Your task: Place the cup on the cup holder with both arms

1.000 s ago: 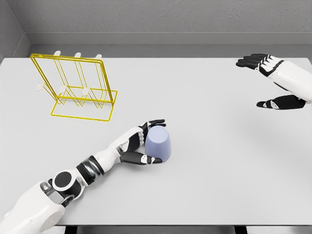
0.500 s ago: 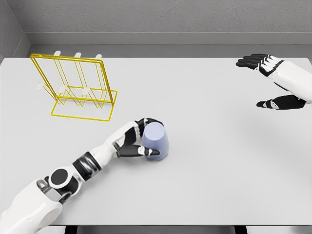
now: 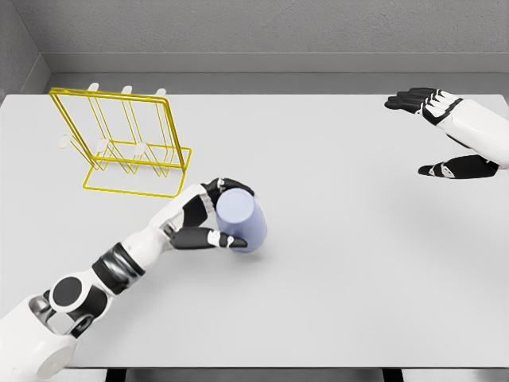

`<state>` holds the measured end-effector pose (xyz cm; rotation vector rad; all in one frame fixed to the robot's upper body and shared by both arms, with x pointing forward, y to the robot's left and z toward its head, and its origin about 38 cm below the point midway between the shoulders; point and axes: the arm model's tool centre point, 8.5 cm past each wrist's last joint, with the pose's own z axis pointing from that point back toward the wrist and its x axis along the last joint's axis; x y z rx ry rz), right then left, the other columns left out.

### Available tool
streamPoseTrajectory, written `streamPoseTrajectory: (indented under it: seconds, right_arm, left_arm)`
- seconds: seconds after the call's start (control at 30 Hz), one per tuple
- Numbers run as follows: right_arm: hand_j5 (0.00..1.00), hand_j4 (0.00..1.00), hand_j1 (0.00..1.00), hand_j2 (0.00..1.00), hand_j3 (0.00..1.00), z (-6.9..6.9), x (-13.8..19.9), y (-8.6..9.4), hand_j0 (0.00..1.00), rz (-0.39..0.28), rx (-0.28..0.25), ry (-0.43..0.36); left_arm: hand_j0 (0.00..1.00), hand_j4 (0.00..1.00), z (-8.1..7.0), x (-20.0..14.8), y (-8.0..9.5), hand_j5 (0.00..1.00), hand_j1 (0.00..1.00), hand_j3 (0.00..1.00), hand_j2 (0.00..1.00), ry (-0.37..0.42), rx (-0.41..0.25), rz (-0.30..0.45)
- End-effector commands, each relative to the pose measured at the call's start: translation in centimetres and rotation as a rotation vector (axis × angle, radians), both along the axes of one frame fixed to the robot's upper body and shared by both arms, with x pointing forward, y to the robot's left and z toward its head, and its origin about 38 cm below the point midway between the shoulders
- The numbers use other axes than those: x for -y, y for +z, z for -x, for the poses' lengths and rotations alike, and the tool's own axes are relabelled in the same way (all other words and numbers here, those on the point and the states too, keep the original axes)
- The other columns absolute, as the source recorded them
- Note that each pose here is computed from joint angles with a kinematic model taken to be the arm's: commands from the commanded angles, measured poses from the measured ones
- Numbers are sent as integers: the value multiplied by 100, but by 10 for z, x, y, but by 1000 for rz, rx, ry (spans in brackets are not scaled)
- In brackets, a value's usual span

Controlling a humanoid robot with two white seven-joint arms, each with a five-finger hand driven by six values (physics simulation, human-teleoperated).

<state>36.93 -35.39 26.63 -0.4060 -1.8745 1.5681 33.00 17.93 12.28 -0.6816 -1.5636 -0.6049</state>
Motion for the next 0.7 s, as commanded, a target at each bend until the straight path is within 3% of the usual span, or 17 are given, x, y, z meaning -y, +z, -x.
streamPoseTrajectory:
  seconds: [0.0,0.67]
  right_arm:
    - [100,100,100,100,100,0,0,1,100,-7,-1,1]
    - [100,100,100,100,100,0,0,-1,100,-7,-5,0]
  left_arm:
    - [60,60,-3,-12,7,60,60,60,60,17,19,-16]
    - [60,60,-19,-78,51,60,60,60,60,111,173,-26]
